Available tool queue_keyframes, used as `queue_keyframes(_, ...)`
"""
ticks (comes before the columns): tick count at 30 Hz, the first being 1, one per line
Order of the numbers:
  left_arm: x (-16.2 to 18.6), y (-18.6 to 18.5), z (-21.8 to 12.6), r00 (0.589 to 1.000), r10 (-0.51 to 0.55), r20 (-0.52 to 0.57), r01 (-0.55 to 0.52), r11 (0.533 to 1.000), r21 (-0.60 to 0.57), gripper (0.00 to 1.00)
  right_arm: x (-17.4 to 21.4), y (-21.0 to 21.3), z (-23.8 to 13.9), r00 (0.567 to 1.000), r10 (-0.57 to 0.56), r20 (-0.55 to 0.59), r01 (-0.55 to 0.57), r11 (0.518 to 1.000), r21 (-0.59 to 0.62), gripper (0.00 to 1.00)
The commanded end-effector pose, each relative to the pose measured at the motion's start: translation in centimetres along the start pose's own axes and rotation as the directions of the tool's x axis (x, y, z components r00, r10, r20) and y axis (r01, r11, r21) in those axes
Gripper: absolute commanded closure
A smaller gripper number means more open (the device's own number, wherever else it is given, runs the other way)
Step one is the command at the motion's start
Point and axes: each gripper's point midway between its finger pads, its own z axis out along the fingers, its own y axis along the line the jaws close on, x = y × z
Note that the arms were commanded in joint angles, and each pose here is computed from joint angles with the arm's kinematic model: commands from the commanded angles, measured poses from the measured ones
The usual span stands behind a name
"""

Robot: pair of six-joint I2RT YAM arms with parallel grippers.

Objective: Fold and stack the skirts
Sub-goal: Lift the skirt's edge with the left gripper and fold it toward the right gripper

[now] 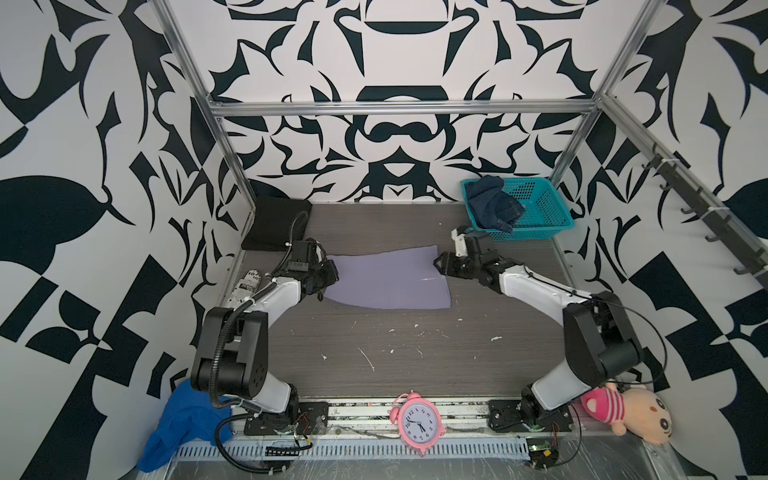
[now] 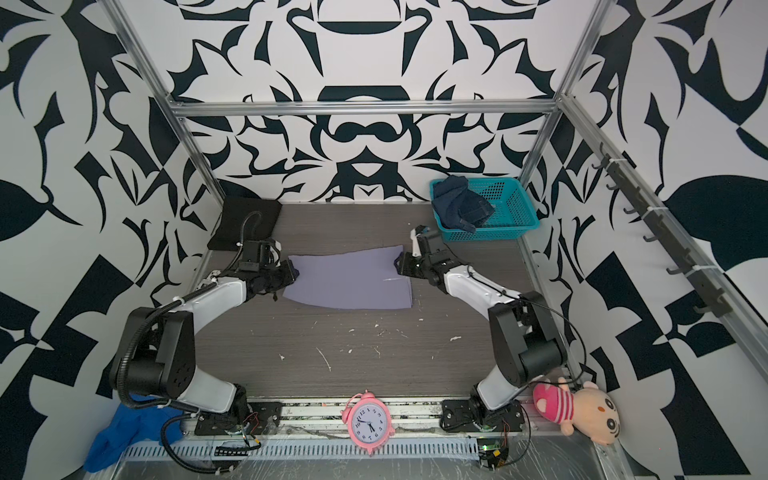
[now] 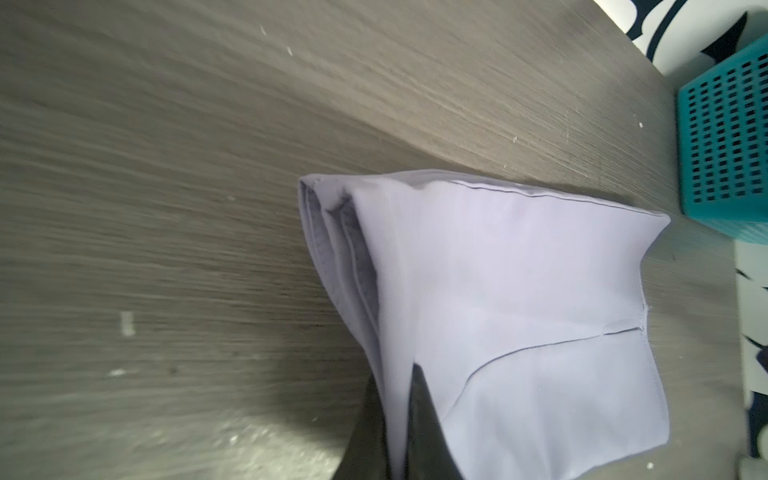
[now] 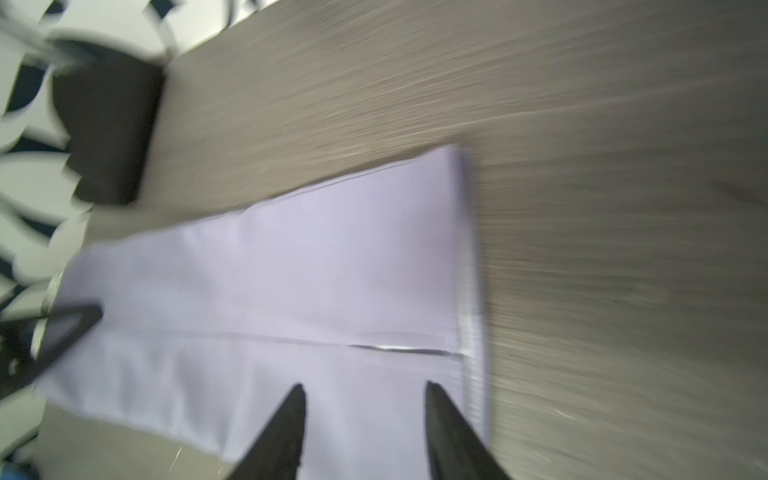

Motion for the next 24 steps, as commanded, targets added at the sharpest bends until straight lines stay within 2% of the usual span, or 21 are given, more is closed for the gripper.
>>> queue_keyframes(1,-0.6,0.4,-1.5,0.997,0.074,-0.016,-0.075,0.993,-0.089,1.00,1.1,3.3,2.7,0.996,-0.038,-0.081,0.027,0.991,-0.132,0.63)
queue_keyframes(7,-1.7,-1.2,-2.5,0.989,0.149,-0.018,-0.150,0.982,-0.113,1.00,3.1,6.7,7.0,0.977,-0.081,-0.198,0.030,0.968,-0.250,0.72)
queue_keyframes(16,-3.6,-5.3,-3.1,0.968,0.250,-0.030,-0.252,0.961,-0.112,1.00,5.2,4.6,10.4,0.968,-0.041,-0.249,-0.008,0.981,-0.194,0.82)
queue_keyframes(24,-2.7,-9.4,-1.9,0.921,0.380,-0.087,-0.389,0.909,-0.148,1.00,6.5,3.4,11.2,0.966,-0.012,-0.259,-0.034,0.984,-0.173,0.84)
